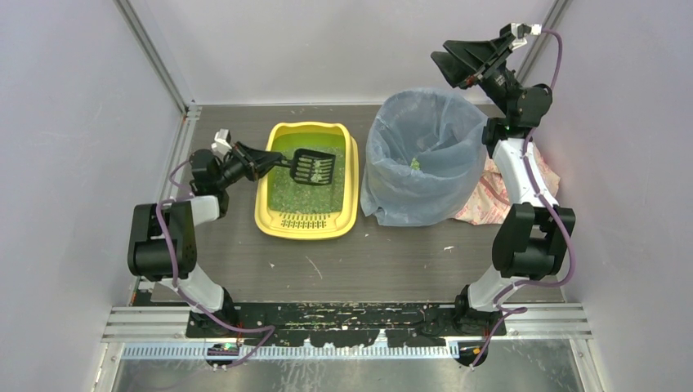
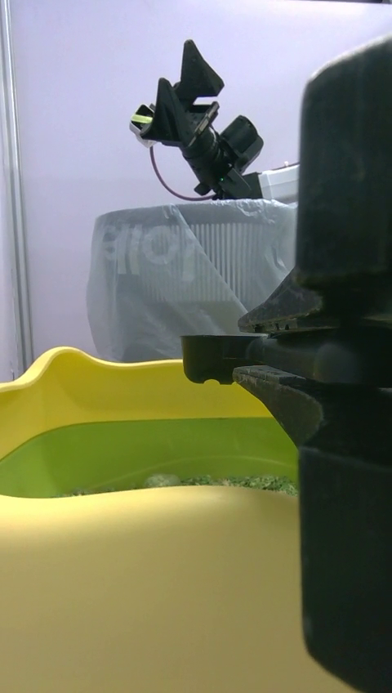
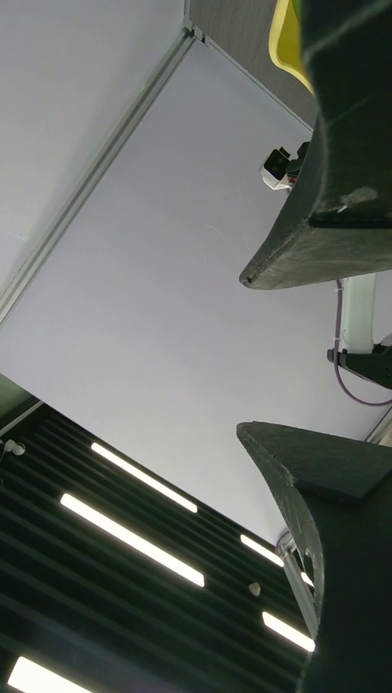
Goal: Clean the litter box
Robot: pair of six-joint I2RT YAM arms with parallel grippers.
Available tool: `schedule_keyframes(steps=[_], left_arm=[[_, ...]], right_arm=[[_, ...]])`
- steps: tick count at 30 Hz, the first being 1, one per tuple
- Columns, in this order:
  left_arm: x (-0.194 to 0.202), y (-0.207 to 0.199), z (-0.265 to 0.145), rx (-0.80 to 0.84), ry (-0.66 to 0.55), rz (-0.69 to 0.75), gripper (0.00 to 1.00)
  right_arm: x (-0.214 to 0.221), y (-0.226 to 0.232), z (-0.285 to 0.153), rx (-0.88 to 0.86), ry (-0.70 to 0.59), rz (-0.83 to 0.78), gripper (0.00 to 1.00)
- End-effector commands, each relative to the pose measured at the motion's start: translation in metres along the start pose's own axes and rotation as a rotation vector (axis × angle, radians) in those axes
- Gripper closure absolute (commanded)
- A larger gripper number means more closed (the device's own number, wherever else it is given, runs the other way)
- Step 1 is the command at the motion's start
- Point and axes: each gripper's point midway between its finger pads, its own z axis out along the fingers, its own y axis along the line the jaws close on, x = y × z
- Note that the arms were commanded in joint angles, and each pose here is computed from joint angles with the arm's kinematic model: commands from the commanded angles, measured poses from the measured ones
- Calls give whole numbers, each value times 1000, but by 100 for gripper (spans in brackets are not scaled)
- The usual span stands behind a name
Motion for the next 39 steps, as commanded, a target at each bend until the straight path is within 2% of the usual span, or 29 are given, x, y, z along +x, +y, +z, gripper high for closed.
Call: schedule_keyframes(steps=[1, 8, 16, 23, 34, 39], left_arm=[[-3, -21, 0, 26, -9, 93, 100], [-18, -52, 0, 18, -62, 77, 100], [-28, -107, -2, 17, -98, 107, 100], [-25, -154, 30, 37, -106, 61, 100], [22, -229, 114, 104, 9, 238, 100], [54, -244, 142, 95, 72, 453, 100]], right_arm=[[1, 29, 4, -74, 24, -78, 34], [-6, 32, 1, -105, -2, -79, 35], [-8, 30, -11, -122, -53, -92, 35], [2, 27, -18, -109, -37, -83, 35], [11, 37, -22, -132, -25, -82, 35], [16, 43, -26, -133, -27, -84, 35]])
